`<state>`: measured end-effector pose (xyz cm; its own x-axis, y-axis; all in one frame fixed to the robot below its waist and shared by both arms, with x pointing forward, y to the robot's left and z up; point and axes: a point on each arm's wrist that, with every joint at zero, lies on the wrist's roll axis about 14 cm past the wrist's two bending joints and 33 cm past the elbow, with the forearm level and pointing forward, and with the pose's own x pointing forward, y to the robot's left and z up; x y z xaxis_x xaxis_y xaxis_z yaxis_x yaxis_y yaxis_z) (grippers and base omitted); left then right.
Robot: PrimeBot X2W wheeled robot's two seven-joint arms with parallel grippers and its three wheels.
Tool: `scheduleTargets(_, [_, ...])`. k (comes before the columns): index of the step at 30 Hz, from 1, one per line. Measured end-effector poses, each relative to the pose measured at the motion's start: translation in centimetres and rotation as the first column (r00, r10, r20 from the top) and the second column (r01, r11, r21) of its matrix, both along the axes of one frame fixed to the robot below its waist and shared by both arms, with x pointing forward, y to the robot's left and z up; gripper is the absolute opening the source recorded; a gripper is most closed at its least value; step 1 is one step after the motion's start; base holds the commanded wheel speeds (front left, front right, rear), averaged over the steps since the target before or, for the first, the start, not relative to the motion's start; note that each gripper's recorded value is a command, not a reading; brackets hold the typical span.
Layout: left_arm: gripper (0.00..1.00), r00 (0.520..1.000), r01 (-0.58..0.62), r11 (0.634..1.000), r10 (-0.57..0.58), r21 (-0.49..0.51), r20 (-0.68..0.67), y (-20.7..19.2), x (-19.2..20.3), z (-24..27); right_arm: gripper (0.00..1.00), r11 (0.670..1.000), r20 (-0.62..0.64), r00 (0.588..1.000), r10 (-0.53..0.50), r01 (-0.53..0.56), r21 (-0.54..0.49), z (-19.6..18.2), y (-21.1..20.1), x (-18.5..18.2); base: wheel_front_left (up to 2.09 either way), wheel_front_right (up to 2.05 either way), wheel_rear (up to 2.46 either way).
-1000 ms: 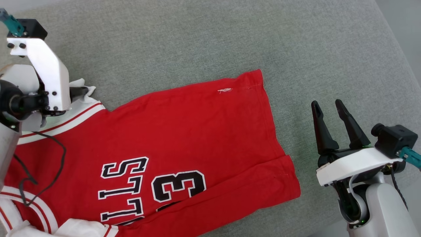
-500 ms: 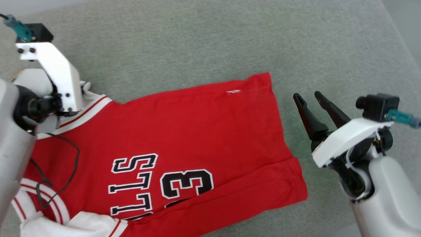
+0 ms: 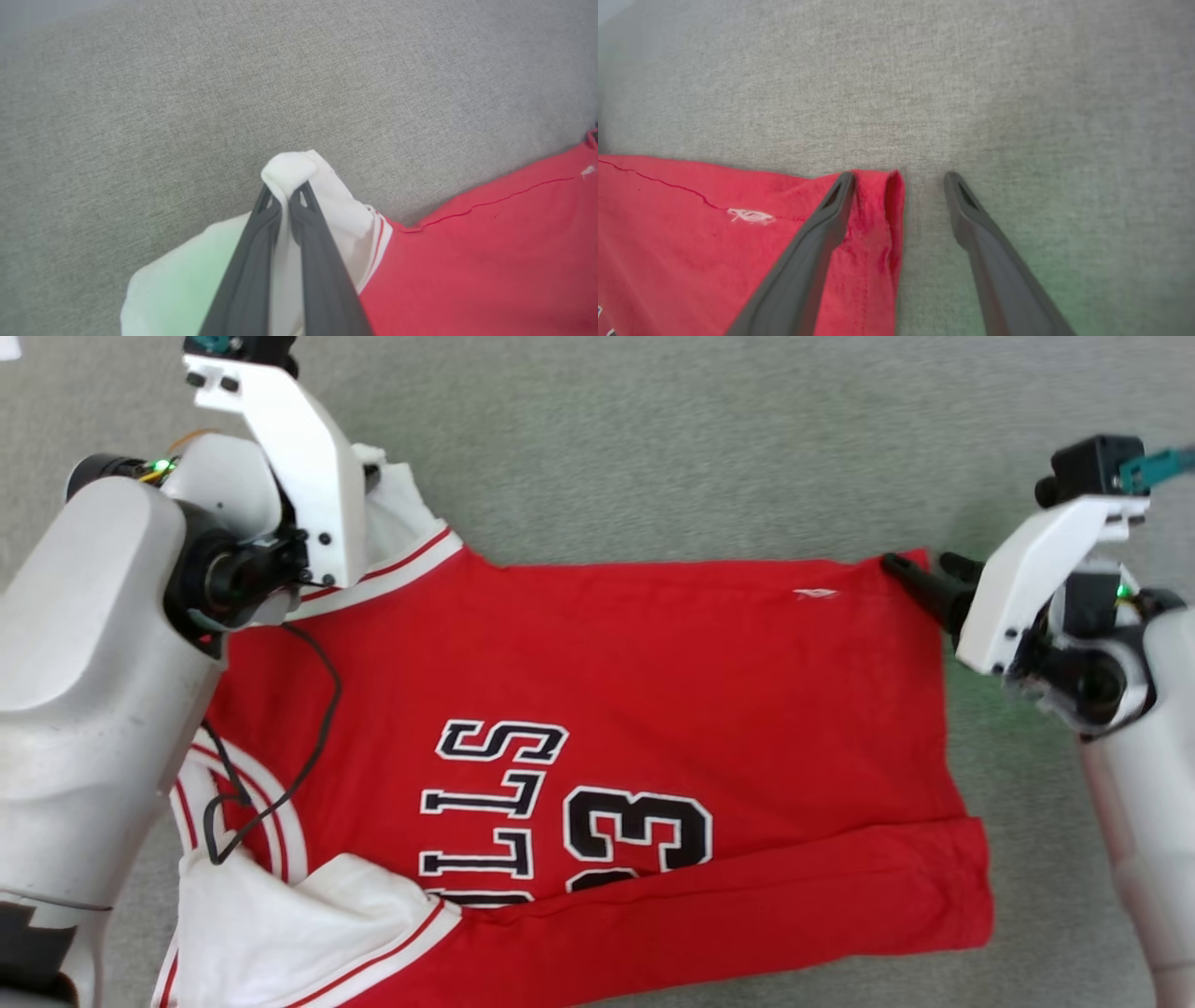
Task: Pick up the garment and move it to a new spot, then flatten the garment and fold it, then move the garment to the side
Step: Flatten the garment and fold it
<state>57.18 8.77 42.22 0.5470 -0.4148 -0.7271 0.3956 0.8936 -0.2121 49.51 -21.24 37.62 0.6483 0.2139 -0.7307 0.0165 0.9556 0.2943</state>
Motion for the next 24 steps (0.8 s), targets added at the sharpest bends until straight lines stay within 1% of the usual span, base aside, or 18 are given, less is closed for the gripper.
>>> scheduleTargets(4, [0.00, 1.000, -0.008, 1.000, 0.008, -0.001, -0.001, 0.4, -0.1, -0.8, 1.00, 0.999, -0.097, 0.994, 0.046, -0.046, 0.003, -1.4, 1.0, 0.6, 0.00, 0.00, 0.00])
scheduleTargets(5, [0.00, 1.000, -0.015, 1.000, 0.015, -0.002, 0.000, 0.6, -0.1, -0.9, 0.80, 0.999, -0.113, 0.992, 0.054, -0.054, 0.000, -1.5, 1.1, 0.7, 0.00, 0.00, 0.00])
scheduleTargets(6, [0.00, 1.000, -0.019, 1.000, 0.019, -0.001, -0.002, 0.8, -0.1, -1.0, 0.12, 0.998, -0.125, 0.990, 0.060, -0.060, 0.001, -1.7, 1.2, 0.7, 0.00, 0.00, 0.00])
scheduleTargets(7, [0.00, 1.000, -0.024, 1.000, 0.024, -0.001, -0.002, 1.0, -0.1, -1.1, 0.00, 0.998, -0.131, 0.989, 0.063, -0.063, 0.003, -1.8, 1.3, 0.8, 0.00, 0.00, 0.00])
scheduleTargets(10, [0.00, 0.999, -0.037, 0.999, 0.037, -0.004, 0.006, 1.3, -0.1, -1.1, 0.00, 0.997, -0.129, 0.989, 0.074, -0.075, -0.004, -1.7, 1.5, 1.1, 0.00, 0.00, 0.00])
scheduleTargets(13, [0.00, 0.998, -0.061, 0.998, 0.061, -0.026, 0.027, 1.7, -0.2, -0.5, 0.00, 0.996, -0.098, 0.991, 0.086, -0.089, -0.029, -0.9, 1.5, 1.3, 0.00, 0.00, 0.00])
scheduleTargets(19, [0.00, 0.986, -0.118, 0.987, 0.129, -0.109, 0.107, 2.8, -1.0, 1.8, 0.00, 0.990, 0.034, 0.993, 0.114, -0.110, -0.091, 1.8, 1.3, 1.2, 0.00, 0.00, 0.00])
scheduleTargets(24, [0.00, 0.956, -0.176, 0.968, 0.212, -0.181, 0.204, 4.4, -2.9, 4.3, 0.00, 0.987, 0.167, 0.979, 0.120, -0.099, -0.130, 4.9, 0.8, 0.0, 0.00, 0.00, 0.00])
